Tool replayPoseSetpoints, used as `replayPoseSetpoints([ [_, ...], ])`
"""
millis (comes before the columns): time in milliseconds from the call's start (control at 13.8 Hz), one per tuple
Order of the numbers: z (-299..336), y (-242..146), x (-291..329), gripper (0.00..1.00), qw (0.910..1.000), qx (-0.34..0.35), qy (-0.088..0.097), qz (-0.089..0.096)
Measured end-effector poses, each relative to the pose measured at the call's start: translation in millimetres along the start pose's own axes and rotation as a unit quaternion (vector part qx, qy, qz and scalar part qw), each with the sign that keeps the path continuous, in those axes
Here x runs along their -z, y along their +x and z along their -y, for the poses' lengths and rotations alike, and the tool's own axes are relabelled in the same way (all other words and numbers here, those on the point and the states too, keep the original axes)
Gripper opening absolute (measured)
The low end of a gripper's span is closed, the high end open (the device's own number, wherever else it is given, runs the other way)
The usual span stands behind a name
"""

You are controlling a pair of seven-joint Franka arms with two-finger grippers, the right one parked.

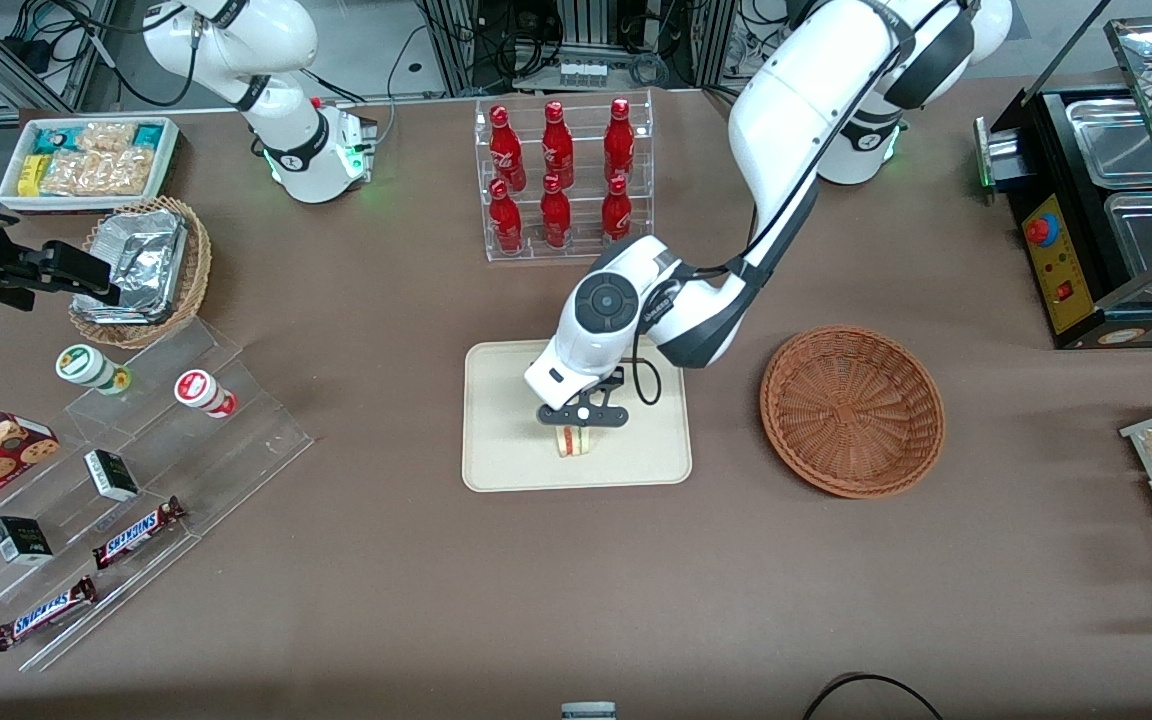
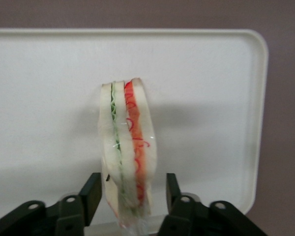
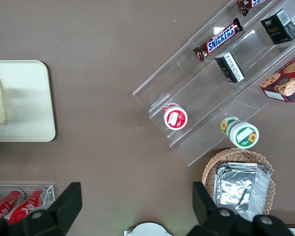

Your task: Place sandwich from basket to tray

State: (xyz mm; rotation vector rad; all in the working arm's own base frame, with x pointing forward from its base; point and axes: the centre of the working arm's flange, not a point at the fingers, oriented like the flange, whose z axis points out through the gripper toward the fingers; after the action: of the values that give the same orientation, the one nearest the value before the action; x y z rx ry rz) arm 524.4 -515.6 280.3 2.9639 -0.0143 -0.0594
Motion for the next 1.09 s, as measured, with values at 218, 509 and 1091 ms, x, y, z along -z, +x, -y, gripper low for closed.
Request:
replayPoseSetpoints([
  [218, 8.5, 7.3, 86.3, 0.95, 0.9998, 0.014, 0.009, -0.015],
  [509, 93.6, 35.6, 227.7, 1.00, 0.9948, 0.089, 0.032, -0.038],
  [1091, 267.9, 22.5, 378.2, 1.00, 0.9934, 0.070, 0.087, -0.025],
])
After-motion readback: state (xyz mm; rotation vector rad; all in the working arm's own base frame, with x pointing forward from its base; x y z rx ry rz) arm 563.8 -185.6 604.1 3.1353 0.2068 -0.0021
